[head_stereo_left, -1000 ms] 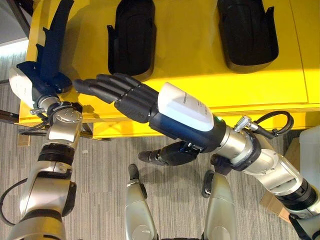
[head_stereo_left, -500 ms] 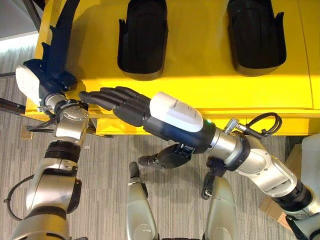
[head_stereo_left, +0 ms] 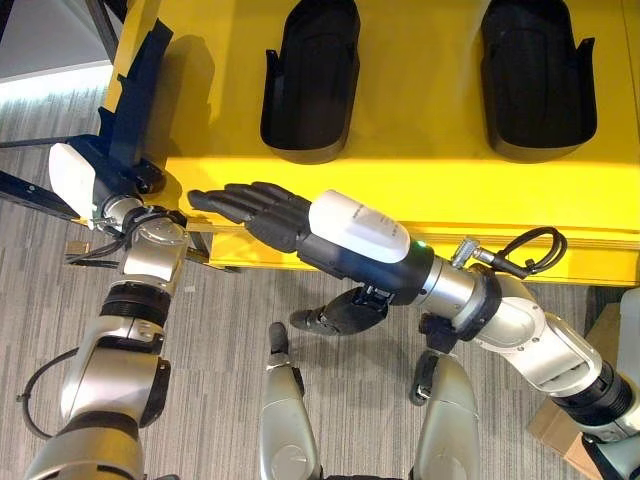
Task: Move parts from the plastic box to the shelf.
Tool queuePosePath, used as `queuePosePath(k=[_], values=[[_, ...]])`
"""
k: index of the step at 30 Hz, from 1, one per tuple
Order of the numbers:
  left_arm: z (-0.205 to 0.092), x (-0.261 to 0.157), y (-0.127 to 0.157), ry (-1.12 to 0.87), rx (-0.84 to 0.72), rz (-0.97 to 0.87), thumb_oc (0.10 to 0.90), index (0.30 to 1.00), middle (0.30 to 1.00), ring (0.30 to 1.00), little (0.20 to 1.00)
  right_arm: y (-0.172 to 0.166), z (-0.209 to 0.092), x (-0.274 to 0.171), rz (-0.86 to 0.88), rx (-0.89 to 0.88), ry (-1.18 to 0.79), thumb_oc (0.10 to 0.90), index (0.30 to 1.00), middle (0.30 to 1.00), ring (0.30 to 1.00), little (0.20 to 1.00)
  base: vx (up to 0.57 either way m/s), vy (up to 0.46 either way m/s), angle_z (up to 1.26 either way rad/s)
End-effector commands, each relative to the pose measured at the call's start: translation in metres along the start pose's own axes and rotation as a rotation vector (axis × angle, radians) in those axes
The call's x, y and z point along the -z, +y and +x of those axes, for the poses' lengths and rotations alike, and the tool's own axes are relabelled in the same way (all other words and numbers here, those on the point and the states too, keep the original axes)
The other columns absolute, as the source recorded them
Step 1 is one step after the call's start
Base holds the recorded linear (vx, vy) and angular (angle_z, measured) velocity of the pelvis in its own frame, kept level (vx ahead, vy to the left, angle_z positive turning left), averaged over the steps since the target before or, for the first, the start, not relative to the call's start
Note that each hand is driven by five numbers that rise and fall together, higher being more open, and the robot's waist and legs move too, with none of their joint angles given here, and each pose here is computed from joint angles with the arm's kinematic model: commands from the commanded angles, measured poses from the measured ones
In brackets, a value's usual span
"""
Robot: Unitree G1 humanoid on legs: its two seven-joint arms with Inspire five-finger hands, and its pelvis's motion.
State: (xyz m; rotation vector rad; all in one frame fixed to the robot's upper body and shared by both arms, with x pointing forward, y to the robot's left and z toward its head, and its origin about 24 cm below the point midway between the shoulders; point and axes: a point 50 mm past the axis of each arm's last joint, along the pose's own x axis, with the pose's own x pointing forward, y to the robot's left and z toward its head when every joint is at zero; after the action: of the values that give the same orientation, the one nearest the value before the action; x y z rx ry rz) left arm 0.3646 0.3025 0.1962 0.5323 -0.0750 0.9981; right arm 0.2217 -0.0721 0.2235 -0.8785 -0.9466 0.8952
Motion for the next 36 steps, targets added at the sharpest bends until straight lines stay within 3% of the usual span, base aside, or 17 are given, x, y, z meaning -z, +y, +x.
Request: queuePosePath(k=[1,2,3,4,18,26,36], values=[[0.026,-0.018,0.032,-0.052,-0.099,0.018,0.4,0.3,0.3,0.3,0.3,-0.029,0.003,-0.038,-0.072,0.204,-0.237,0.9,1.0,1.0,1.0,1.0,0.03,-0.015,0.0],[0.026,-0.023,0.032,-0.084,-0.087,0.006,0.4,0.3,0.3,0.3,0.3,-0.029,0.002,-0.039,-0.079,0.207,-0.238,0.9,1.0,1.0,1.0,1.0,0.0,0.0,0.0],[0.026,-0.025,0.032,-0.093,-0.086,0.01,0.518,0.465,0.465,0.465,0.465,-0.029,0.002,-0.039,-0.081,0.208,-0.238,0.9,1.0,1.0,1.0,1.0,0.04,0.009,0.0],[0.027,-0.029,0.032,-0.121,-0.094,0.042,0.9,1.0,1.0,1.0,1.0,-0.03,0.001,-0.038,-0.08,0.208,-0.232,0.9,1.0,1.0,1.0,1.0,0.05,0.035,0.0],[0.034,-0.059,0.05,-0.268,-0.13,0.024,0.9,1.0,1.0,1.0,1.0,-0.03,-0.015,-0.031,-0.066,0.157,-0.194,0.9,1.0,1.0,1.0,1.0,0.05,0.05,-0.07],[0.031,-0.071,0.059,-0.329,-0.235,-0.047,0.9,1.0,1.0,1.0,1.0,-0.028,-0.021,-0.031,-0.06,0.14,-0.188,0.9,1.0,1.0,1.0,1.0,0.05,0.002,-0.06],[0.032,-0.083,0.069,-0.417,-0.259,0.003,0.9,1.0,1.0,1.0,1.0,-0.022,-0.034,-0.028,-0.016,0.139,-0.158,0.9,1.0,1.0,1.0,1.0,0.06,-0.036,-0.03]])
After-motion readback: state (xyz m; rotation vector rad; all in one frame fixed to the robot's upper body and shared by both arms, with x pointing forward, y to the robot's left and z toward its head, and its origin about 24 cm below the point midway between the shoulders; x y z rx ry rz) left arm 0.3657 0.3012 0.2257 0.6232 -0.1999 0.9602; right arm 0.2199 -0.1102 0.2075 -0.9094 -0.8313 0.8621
